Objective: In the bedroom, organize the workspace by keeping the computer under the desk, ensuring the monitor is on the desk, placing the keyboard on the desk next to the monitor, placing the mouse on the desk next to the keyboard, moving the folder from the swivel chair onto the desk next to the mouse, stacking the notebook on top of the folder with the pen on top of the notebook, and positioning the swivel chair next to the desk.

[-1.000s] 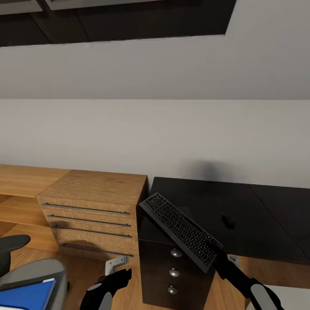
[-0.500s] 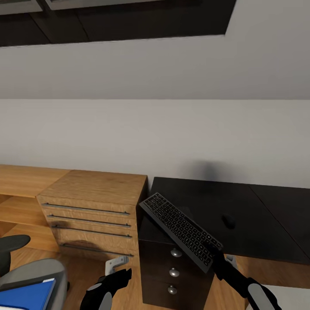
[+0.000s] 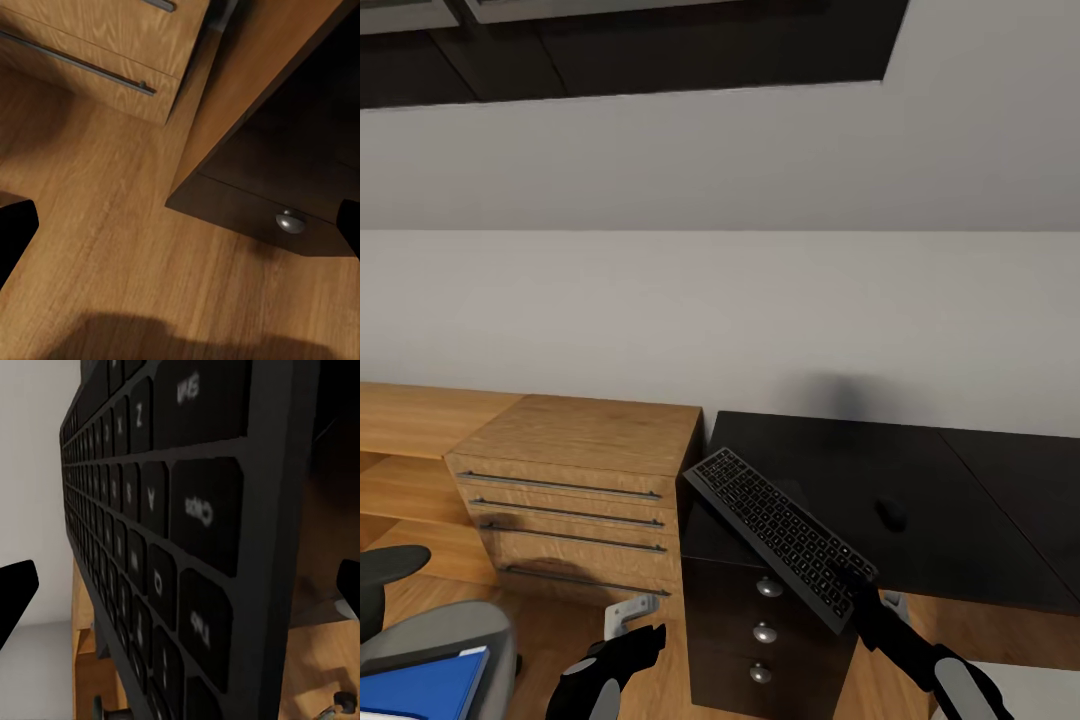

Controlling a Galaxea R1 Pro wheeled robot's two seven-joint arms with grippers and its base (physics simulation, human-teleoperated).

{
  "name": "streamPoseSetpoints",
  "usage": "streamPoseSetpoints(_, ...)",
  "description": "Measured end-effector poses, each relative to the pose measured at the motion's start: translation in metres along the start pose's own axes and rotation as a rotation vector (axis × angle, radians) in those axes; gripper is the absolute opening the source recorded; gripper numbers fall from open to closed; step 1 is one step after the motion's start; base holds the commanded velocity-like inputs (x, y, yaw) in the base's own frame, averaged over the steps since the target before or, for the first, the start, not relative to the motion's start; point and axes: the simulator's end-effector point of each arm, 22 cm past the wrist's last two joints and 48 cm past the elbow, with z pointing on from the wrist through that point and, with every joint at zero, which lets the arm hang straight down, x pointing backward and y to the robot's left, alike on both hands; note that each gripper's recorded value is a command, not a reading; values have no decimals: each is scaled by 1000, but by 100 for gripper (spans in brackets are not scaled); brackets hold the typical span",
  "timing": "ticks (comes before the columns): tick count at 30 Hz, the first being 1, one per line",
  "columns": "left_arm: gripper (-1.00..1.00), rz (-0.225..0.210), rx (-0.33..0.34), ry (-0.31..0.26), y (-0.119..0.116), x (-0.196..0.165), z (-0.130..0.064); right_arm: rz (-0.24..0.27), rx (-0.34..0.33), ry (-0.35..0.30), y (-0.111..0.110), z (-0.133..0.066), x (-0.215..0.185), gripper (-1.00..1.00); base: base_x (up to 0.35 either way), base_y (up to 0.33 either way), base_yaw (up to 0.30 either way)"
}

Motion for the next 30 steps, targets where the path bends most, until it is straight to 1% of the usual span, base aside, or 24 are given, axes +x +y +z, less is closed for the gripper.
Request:
streamPoseSetpoints(6,100,0,0,-1,0,0,0,8,-9,2,3,0,0,-100,0,0,0)
streamPoseSetpoints(8,100,0,0,-1,0,0,0,0,-4,7,2,1,2,-100,0,0,0)
streamPoseSetpoints(19,100,-1,0,0,0,0,0,-7,-5,8,2,1,3,-100,0,0,0)
streamPoseSetpoints(23,100,-1,-2,0,-1,-4,-5,-15,-15,4,13,0,0,-100,0,0,0)
streamPoseSetpoints(25,100,-1,-2,0,-2,-7,-7,-28,-32,-2,25,-1,-4,-100,0,0,0)
streamPoseSetpoints(26,100,-1,-2,0,-2,-8,-9,-39,-41,-6,32,-1,-7,-100,0,0,0)
streamPoseSetpoints(28,100,-1,-3,0,-3,-10,-11,-79,-64,-21,49,-1,-14,-100,0,0,0)
streamPoseSetpoints(30,100,-1,-3,1,-4,-11,-13,-117,-76,-21,58,-1,-13,-100,0,0,0)
